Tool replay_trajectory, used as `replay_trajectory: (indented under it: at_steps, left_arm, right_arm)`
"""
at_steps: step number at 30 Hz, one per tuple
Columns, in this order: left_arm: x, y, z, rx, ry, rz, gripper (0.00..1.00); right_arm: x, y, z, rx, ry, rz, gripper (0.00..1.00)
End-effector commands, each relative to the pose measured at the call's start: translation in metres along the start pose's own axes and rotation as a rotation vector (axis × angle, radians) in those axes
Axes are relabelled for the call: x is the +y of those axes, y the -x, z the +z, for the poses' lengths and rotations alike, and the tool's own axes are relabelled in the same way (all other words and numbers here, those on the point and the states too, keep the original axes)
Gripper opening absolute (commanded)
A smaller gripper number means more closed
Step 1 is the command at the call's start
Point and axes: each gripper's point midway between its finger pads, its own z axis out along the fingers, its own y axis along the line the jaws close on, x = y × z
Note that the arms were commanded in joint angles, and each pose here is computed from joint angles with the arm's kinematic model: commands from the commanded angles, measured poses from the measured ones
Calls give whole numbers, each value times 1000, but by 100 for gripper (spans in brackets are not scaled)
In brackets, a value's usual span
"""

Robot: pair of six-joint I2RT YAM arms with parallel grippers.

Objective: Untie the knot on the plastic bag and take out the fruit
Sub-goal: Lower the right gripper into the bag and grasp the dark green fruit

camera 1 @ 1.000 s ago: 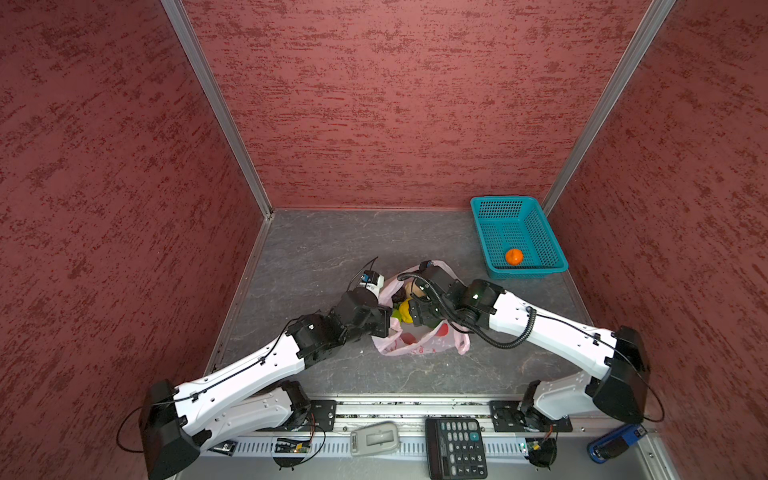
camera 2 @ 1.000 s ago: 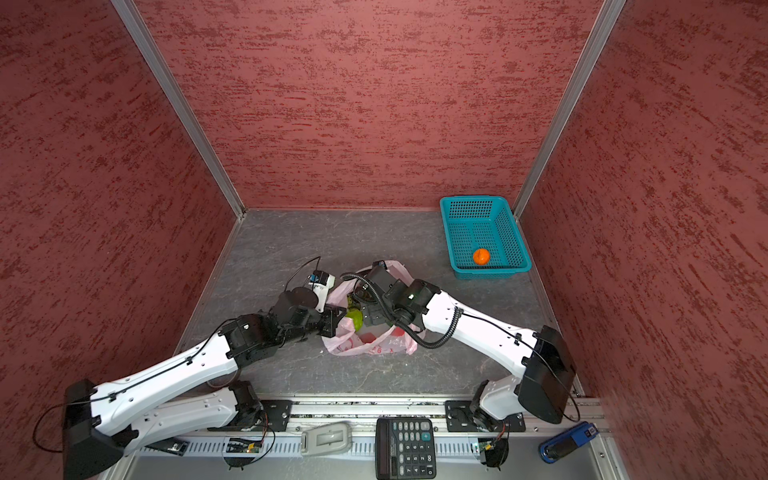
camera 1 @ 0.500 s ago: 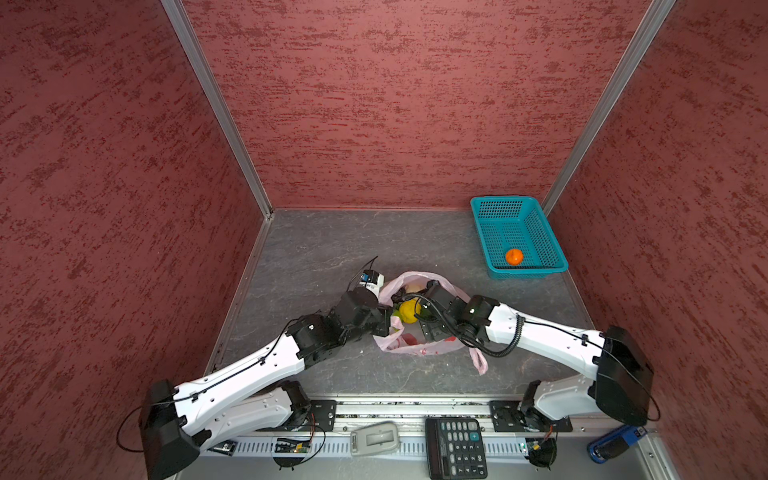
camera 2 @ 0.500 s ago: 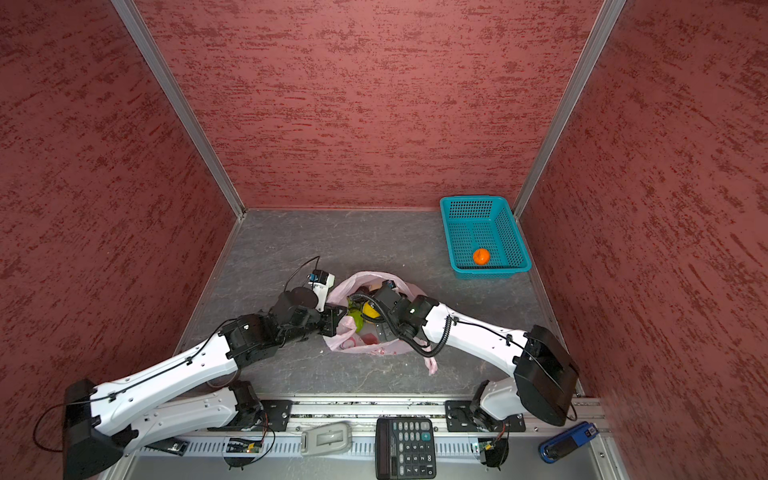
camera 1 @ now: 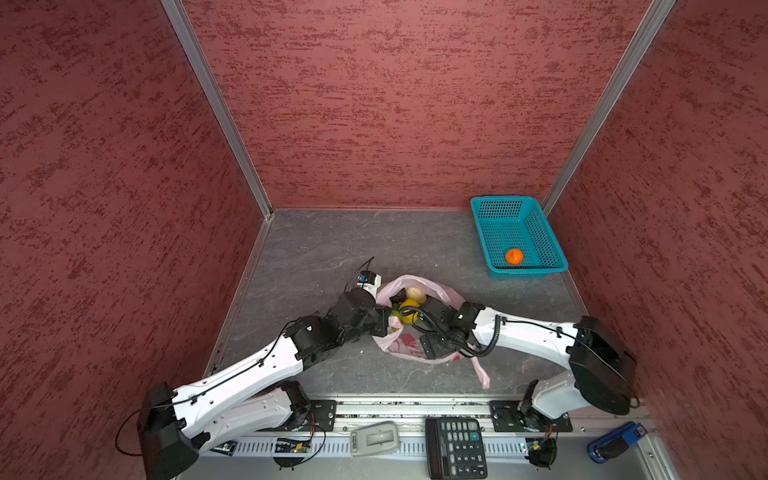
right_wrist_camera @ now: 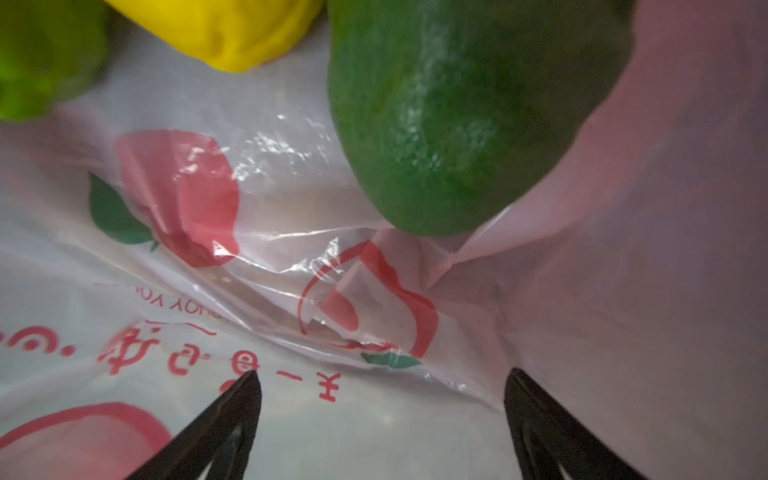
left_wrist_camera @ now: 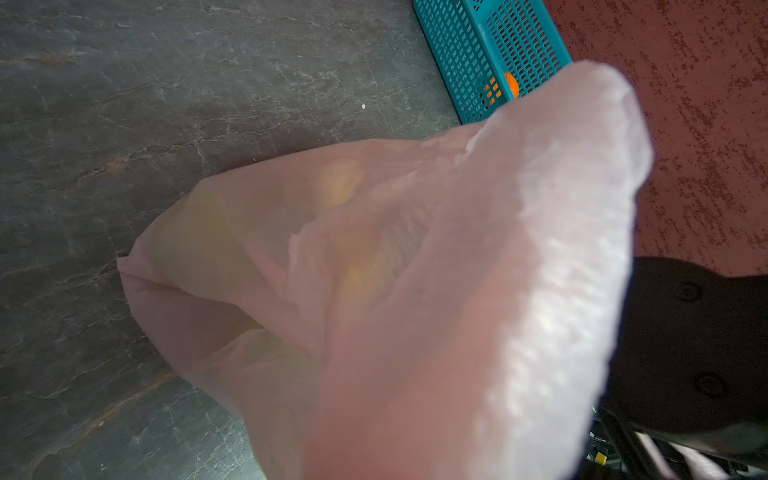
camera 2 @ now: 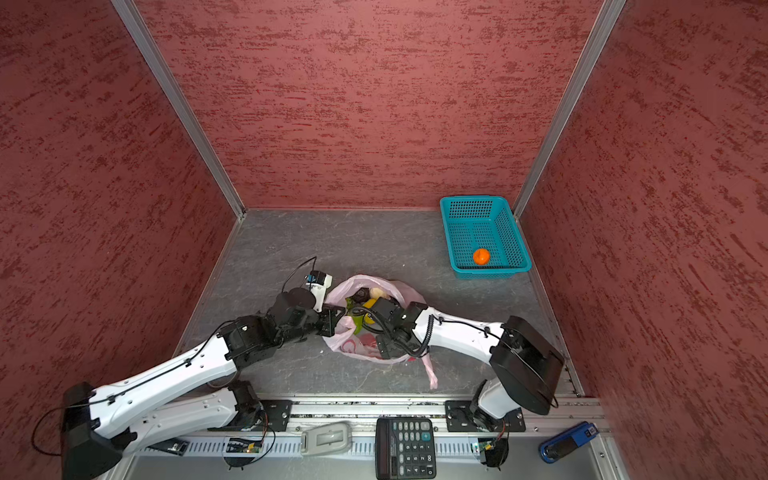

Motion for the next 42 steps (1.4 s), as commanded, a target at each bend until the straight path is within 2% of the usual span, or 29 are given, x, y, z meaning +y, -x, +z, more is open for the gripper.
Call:
replay_trajectory:
  at_steps: [1, 6, 11, 16, 22, 32, 37, 42]
  left_arm:
    - [-5, 0, -3, -6, -37, -4, 0]
    - [-4, -10, -2, 24, -51, 5, 0]
    - [-6, -14, 0, 39, -74, 9, 0]
    - [-15, -12, 4, 45, -93, 21, 0]
    - [-19, -12, 9, 48, -101, 26, 0]
    - [-20, -11, 12, 44, -94, 20, 0]
    - [-21, -9, 13, 42, -90, 18, 0]
    - [-18, -9, 14, 42, -78, 18, 0]
  right_arm:
    - [15, 15, -13, -30, 44, -3, 95]
    - [34, 53, -27, -119, 81, 50, 98]
    - [15, 80, -24, -203, 46, 235, 98]
    - [-11, 92, -16, -260, 1, 335, 98]
    - [-25, 104, -7, -287, -62, 333, 96]
    - [-23, 107, 19, -267, -50, 301, 91]
    - [-20, 106, 26, -254, -36, 286, 71]
    - [-15, 108, 20, -261, -7, 272, 58]
